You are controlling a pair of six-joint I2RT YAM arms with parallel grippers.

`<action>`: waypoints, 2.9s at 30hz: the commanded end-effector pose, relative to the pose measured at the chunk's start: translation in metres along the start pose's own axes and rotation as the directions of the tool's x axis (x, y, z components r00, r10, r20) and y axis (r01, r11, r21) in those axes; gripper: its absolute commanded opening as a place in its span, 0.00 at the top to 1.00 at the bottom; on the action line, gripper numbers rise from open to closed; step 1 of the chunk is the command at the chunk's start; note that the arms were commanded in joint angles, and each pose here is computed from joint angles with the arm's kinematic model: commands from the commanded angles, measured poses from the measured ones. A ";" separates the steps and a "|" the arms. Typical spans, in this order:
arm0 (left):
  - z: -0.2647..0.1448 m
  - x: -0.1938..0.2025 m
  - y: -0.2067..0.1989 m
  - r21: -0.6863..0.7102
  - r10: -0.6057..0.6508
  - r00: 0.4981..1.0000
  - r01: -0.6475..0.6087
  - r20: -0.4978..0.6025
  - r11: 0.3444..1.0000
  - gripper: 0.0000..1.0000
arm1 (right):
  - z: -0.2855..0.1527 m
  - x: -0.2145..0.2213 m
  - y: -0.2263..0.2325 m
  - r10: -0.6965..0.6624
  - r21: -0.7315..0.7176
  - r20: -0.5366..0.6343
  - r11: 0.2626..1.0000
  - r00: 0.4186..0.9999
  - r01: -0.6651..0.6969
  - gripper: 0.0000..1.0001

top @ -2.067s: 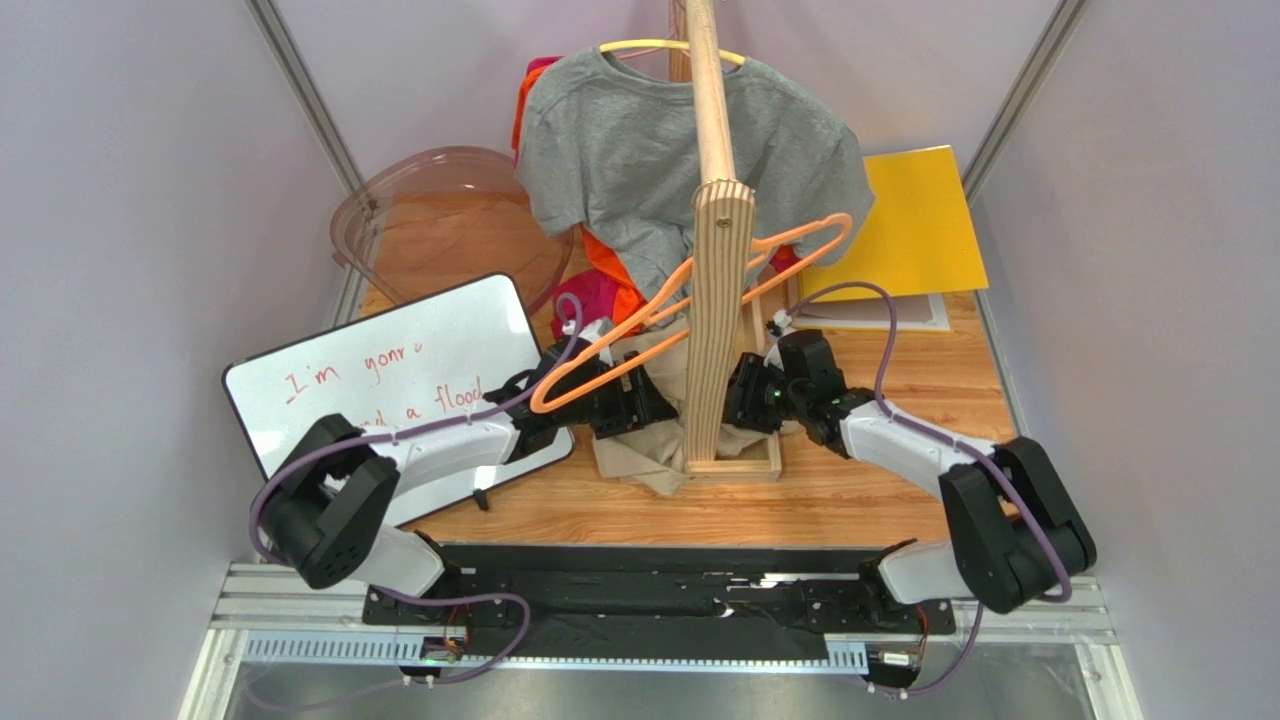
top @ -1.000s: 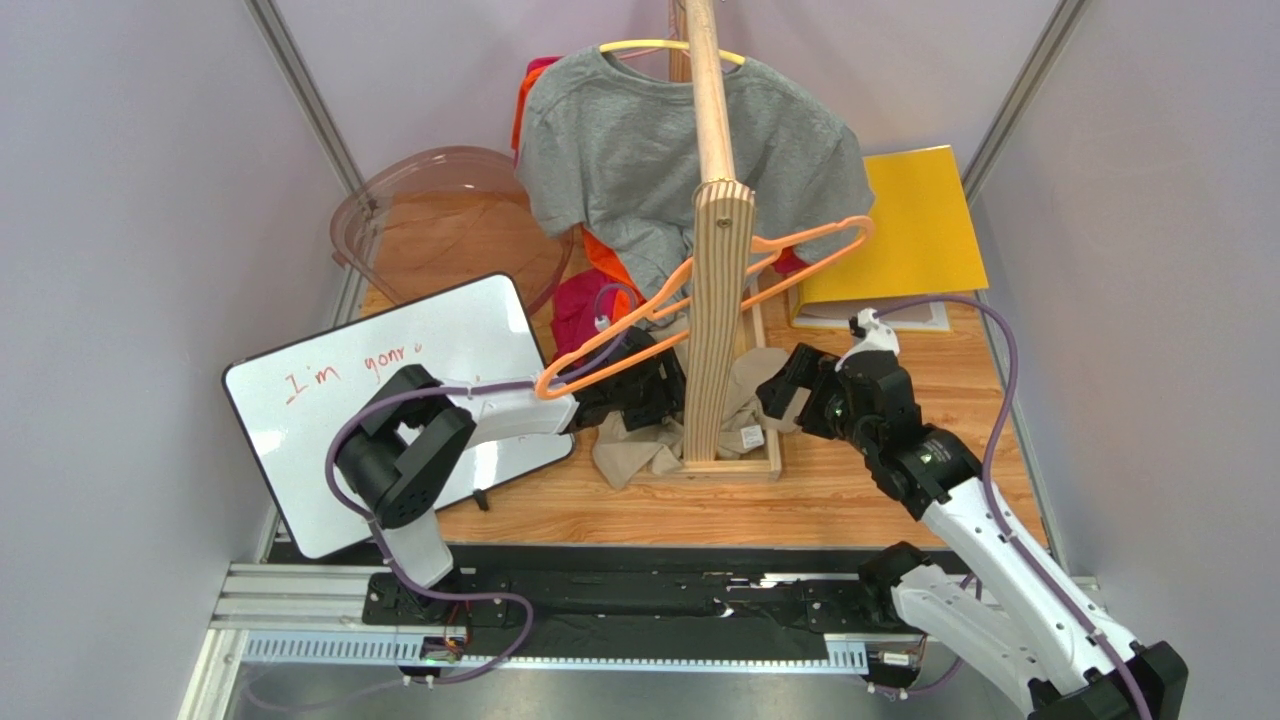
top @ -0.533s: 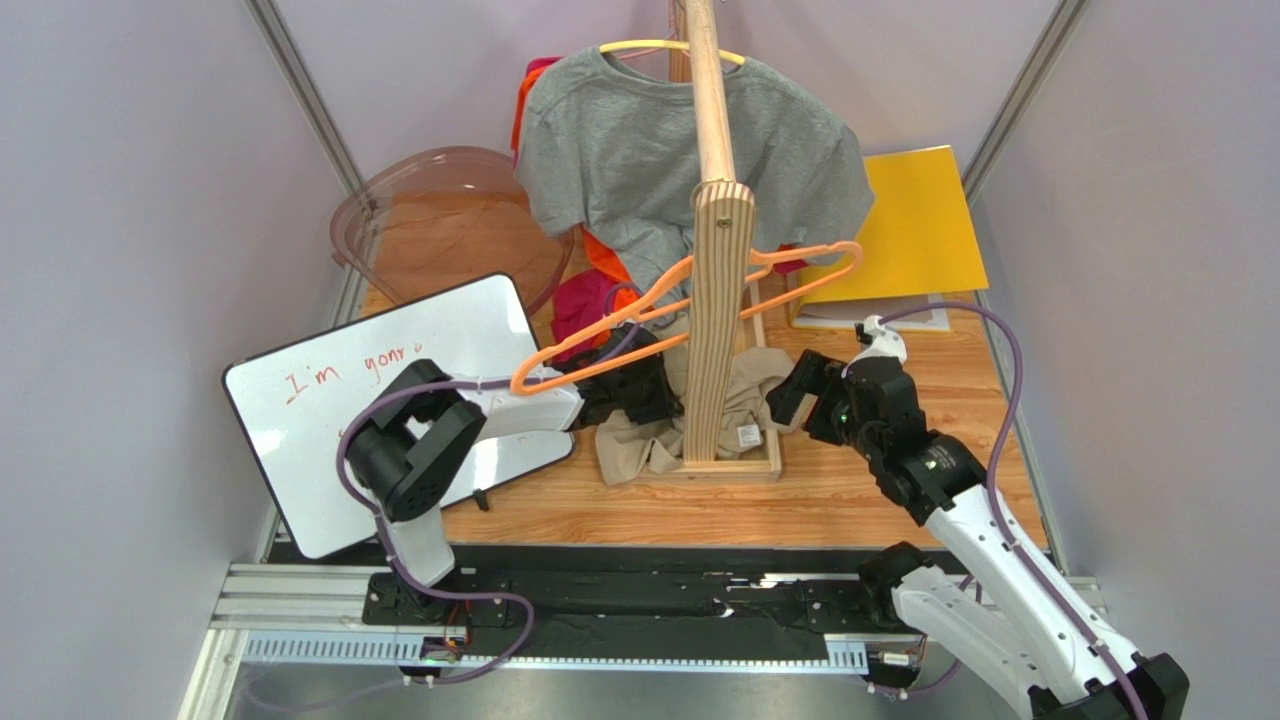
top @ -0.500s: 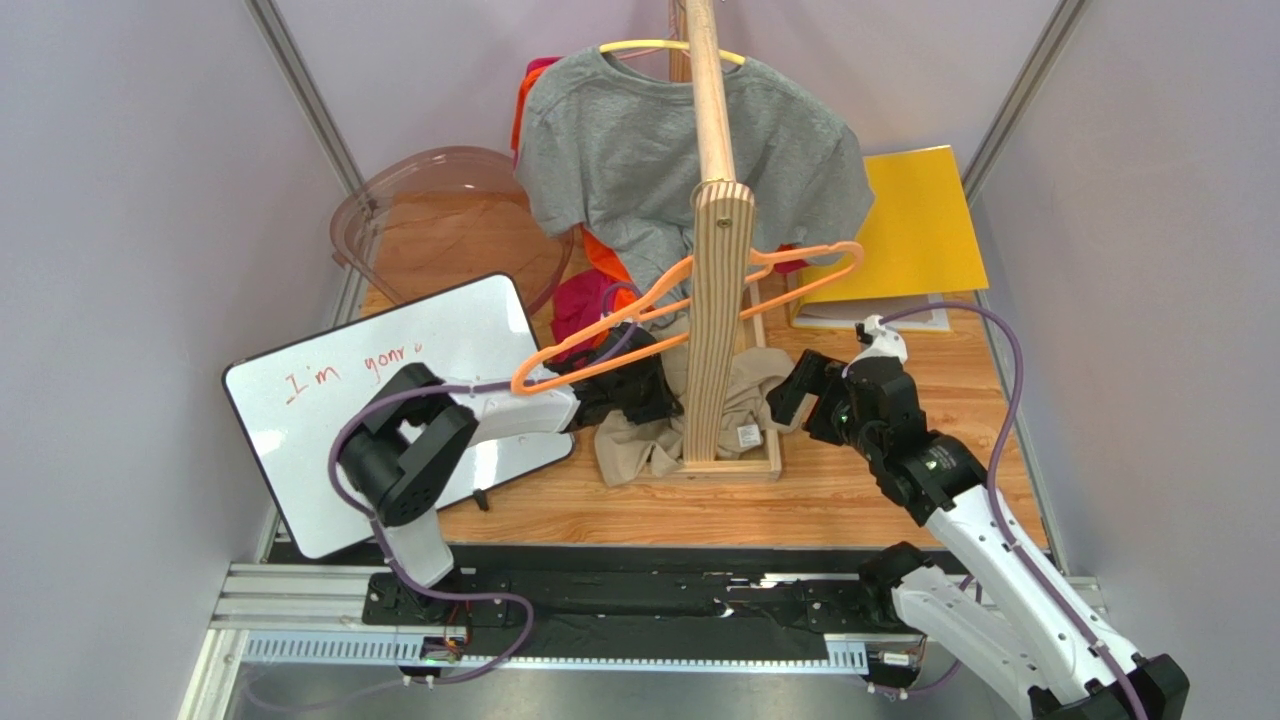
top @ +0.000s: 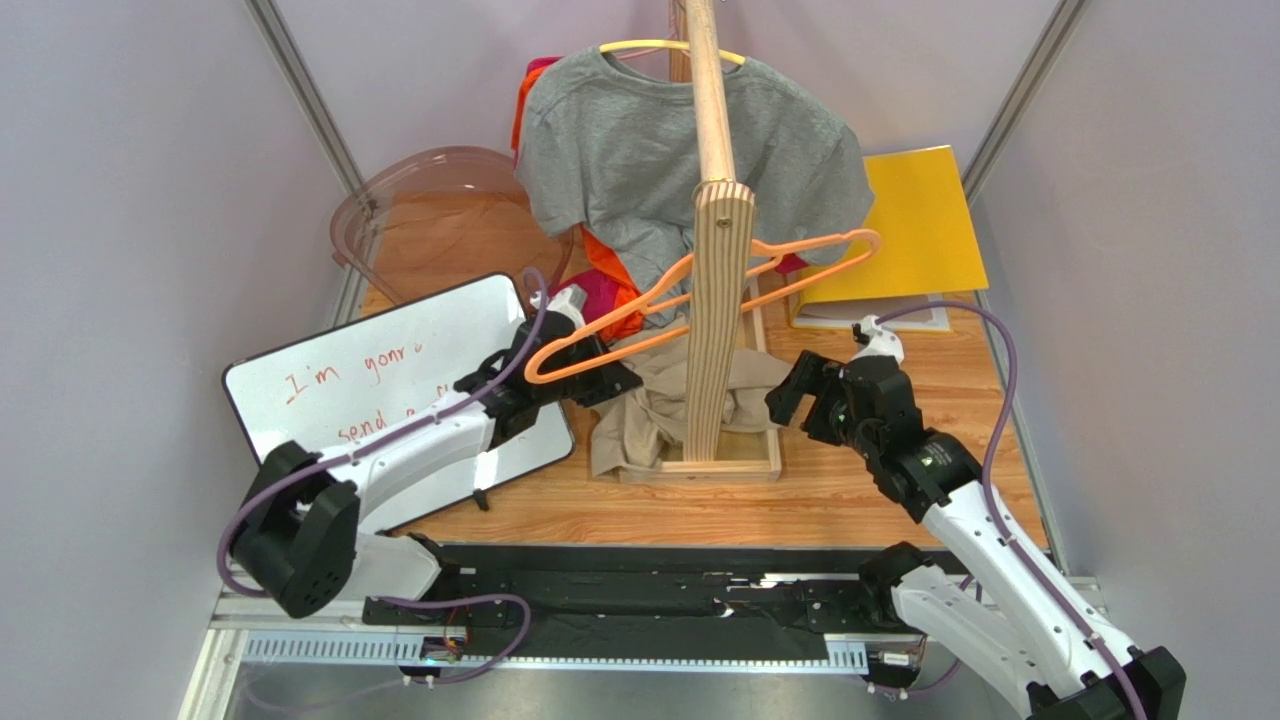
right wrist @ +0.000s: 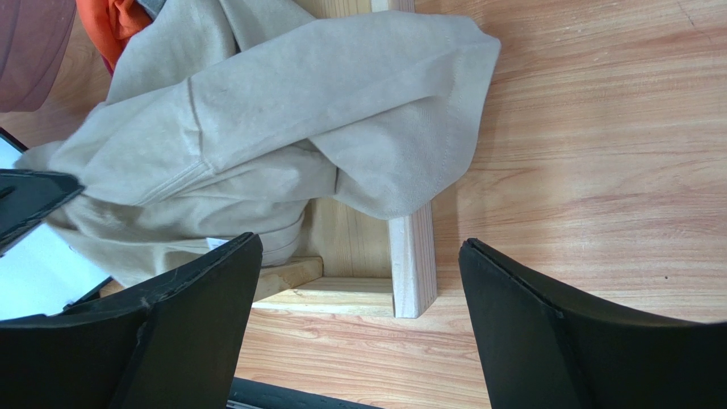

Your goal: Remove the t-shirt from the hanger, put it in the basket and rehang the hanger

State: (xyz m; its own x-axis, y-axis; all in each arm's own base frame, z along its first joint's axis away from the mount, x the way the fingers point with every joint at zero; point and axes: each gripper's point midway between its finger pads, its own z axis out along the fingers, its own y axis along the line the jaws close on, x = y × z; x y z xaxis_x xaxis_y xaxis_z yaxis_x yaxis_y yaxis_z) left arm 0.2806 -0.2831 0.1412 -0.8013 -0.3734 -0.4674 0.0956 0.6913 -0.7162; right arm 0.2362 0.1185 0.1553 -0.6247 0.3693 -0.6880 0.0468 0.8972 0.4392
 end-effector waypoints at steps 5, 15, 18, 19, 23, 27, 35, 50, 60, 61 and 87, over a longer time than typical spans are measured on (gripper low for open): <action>-0.054 -0.062 -0.015 0.075 0.039 0.987 -0.052 0.156 0.996 1.00 | 0.000 -0.013 0.011 0.011 -0.044 0.043 0.999 0.999 -0.009 0.09; -0.106 -0.126 -0.019 0.124 -0.006 0.957 -0.031 0.290 0.992 1.00 | -0.004 -0.019 0.012 0.001 -0.043 0.063 0.999 0.998 0.001 0.09; -0.120 -0.149 -0.033 0.153 -0.004 0.943 -0.049 0.332 0.987 1.00 | -0.006 -0.022 0.014 -0.010 -0.044 0.061 0.999 0.998 0.012 0.09; -0.124 -0.158 -0.034 0.153 -0.007 0.937 -0.049 0.348 0.987 1.00 | -0.005 -0.021 0.013 -0.012 -0.039 0.060 0.999 0.998 0.014 0.09; -0.142 -0.195 -0.057 0.215 -0.045 0.919 -0.043 0.392 0.976 1.00 | -0.006 -0.021 0.011 -0.005 -0.040 0.071 0.999 0.997 0.008 0.09; -0.170 -0.243 -0.089 0.289 -0.067 0.886 -0.077 0.459 0.954 1.00 | -0.009 -0.022 0.011 -0.022 -0.034 0.068 0.999 0.997 0.024 0.09; -0.212 -0.333 -0.090 0.214 -0.055 0.787 -0.099 0.614 0.972 1.00 | -0.016 -0.023 0.008 -0.026 -0.037 0.085 0.999 0.996 0.030 0.09; -0.295 -0.470 -0.116 0.250 -0.082 0.600 -0.203 0.796 0.947 1.00 | -0.022 -0.027 0.008 -0.033 -0.040 0.097 0.998 0.995 0.038 0.09; -0.313 -0.502 -0.115 0.287 -0.121 0.534 -0.240 0.837 0.927 1.00 | -0.025 -0.031 0.006 -0.039 -0.026 0.101 0.999 0.994 0.041 0.09; -0.309 -0.502 -0.112 0.282 -0.114 0.540 -0.239 0.834 0.929 1.00 | -0.024 -0.031 0.007 -0.037 -0.027 0.097 0.999 0.995 0.040 0.09; -0.112 -0.384 0.104 -0.256 -0.029 0.831 0.204 0.555 0.945 0.57 | -0.038 -0.020 0.010 0.007 -0.081 0.081 0.997 0.997 0.000 0.09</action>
State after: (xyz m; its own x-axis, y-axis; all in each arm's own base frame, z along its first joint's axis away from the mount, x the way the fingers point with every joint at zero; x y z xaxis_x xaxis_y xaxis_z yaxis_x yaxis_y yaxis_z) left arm 0.5473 -0.0197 0.2815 -0.4153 -0.7245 -0.5501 -0.2049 0.6636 -0.7194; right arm 0.2201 0.1084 0.1819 -0.5765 0.3706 -0.7282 -0.0017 0.8907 0.4545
